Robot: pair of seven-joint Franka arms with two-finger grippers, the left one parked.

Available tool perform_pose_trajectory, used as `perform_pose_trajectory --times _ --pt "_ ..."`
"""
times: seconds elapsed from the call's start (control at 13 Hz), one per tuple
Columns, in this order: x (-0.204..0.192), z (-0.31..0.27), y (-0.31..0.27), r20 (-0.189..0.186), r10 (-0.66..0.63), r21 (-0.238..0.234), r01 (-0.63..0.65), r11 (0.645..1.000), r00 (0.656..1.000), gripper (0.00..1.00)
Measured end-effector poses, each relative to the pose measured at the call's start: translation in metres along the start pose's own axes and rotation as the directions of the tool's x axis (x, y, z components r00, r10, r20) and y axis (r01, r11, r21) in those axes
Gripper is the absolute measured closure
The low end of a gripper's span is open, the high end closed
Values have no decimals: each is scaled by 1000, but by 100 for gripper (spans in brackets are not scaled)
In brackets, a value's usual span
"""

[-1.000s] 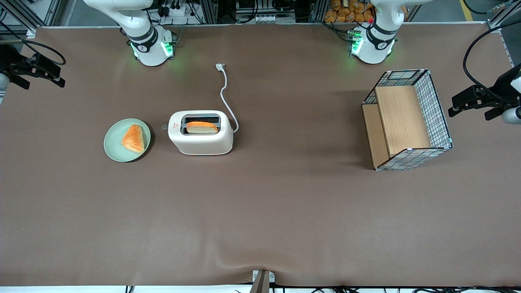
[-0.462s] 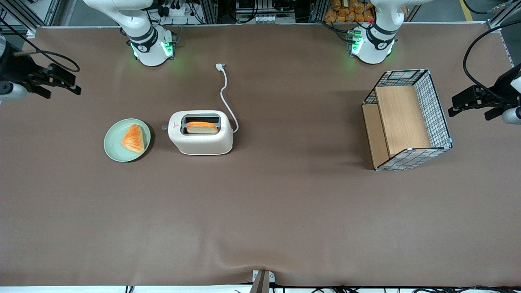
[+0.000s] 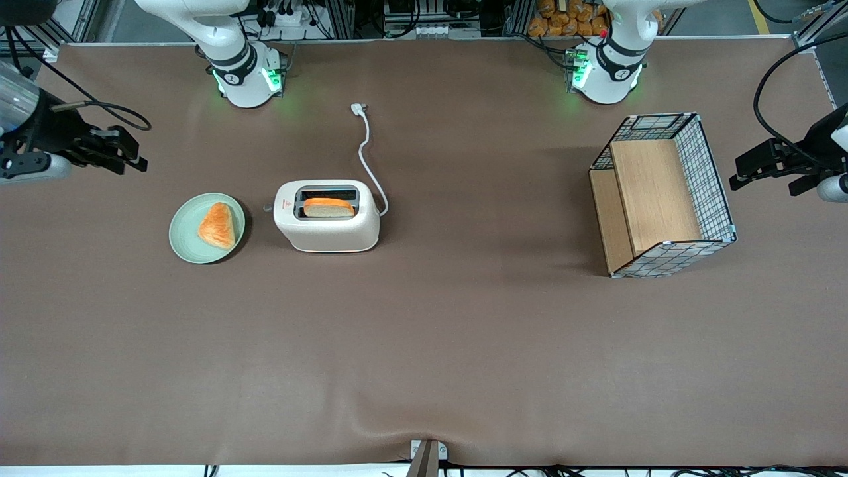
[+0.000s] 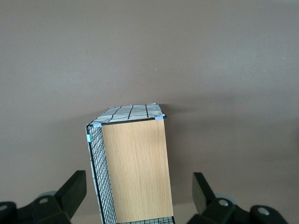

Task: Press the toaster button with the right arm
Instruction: 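Move the right gripper over the green plate toward the toaster's side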

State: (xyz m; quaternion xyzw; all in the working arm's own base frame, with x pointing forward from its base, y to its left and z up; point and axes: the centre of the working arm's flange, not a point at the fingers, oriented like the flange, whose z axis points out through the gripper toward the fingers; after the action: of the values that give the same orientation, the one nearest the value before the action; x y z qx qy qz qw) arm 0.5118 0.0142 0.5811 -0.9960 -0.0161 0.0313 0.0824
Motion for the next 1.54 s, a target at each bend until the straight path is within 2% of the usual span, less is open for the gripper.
perform_pose_trajectory --times 0.15,0.23,0.31,0.54,0.92,1.23,1.38,1.54 --pt "2 15 -6 5 5 3 -5 1000 1000 93" --pt "3 24 -7 9 7 13 -7 1000 1000 93" --pt "4 32 -7 8 10 16 -10 1000 1000 99" --pt "6 50 -7 3 33 24 -33 999 999 99" --pt "7 83 -17 2 89 80 -89 993 996 99" --pt "7 112 -11 -18 121 99 -118 988 993 99" --pt "7 128 -10 -24 156 147 -151 978 987 99" --pt "9 142 -9 -19 174 164 -169 972 985 99"
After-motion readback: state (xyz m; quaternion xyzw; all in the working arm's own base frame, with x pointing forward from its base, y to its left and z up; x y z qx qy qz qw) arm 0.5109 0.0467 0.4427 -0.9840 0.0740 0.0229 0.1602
